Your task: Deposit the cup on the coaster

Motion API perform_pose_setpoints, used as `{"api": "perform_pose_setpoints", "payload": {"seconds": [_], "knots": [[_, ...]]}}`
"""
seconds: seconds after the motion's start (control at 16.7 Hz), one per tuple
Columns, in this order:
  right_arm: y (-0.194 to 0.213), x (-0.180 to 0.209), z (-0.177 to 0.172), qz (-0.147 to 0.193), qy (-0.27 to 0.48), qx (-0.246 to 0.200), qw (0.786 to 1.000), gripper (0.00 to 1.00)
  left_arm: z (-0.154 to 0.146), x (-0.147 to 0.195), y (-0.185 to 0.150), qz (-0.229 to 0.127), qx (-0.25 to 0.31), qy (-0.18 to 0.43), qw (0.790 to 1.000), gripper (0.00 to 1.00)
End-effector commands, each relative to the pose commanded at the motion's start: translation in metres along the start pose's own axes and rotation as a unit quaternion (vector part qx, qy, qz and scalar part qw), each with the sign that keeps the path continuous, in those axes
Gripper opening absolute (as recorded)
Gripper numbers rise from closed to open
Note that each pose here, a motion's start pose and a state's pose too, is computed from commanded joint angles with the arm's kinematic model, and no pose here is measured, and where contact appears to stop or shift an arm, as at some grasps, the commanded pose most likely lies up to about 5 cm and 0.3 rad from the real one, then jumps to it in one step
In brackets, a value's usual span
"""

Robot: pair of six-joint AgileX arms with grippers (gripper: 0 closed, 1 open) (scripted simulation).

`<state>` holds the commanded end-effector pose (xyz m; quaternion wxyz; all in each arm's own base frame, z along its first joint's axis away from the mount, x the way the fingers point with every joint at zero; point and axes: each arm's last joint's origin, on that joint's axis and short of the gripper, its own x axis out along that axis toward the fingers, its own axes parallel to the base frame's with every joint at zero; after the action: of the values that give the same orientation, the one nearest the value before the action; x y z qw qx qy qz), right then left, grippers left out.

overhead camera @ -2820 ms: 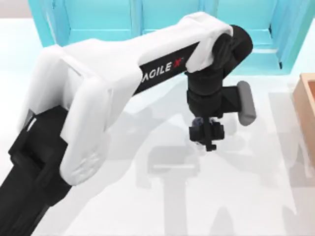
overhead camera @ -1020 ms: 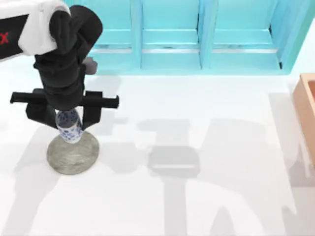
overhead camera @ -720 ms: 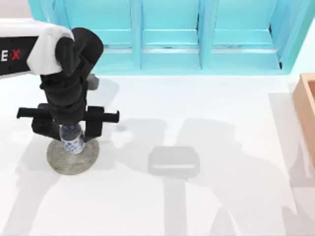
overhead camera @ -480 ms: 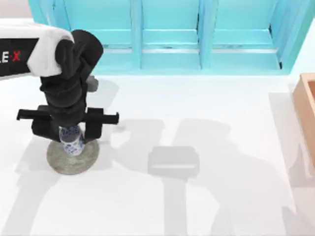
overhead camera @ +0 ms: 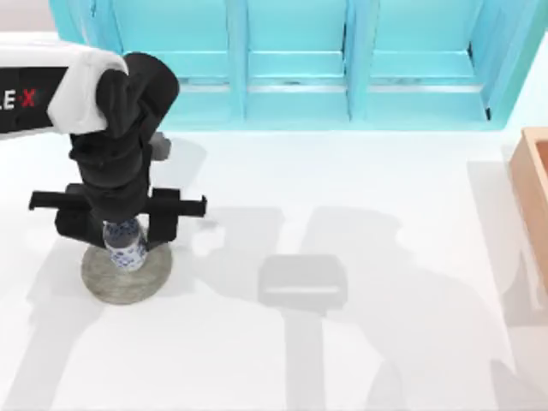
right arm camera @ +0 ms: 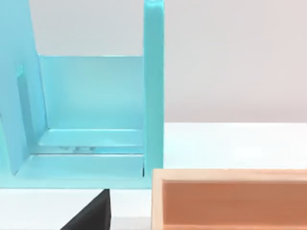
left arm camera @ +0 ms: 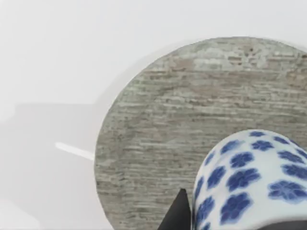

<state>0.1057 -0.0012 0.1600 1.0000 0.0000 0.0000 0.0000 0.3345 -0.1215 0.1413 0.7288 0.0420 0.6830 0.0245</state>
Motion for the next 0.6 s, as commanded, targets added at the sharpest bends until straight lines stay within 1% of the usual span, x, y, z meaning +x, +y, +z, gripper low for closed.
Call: {"api": "perform_pose_setpoints", "payload": {"seconds": [0.36, 0.42, 0.6], "knots": [[0.0, 0.0, 0.0, 0.0, 0.0, 0.0, 1.0, 1.0, 0.0, 0.0, 0.0, 0.0, 0.0, 0.0, 1.0, 0.98], [0.0, 0.0, 0.0, 0.0, 0.0, 0.0, 1.0, 1.0, 0.0, 0.0, 0.0, 0.0, 0.0, 0.0, 1.0, 1.0], [0.0, 0.0, 0.0, 0.0, 0.0, 0.0, 1.0, 1.0, 0.0, 0.0, 0.0, 0.0, 0.0, 0.0, 1.0, 1.0]]}}
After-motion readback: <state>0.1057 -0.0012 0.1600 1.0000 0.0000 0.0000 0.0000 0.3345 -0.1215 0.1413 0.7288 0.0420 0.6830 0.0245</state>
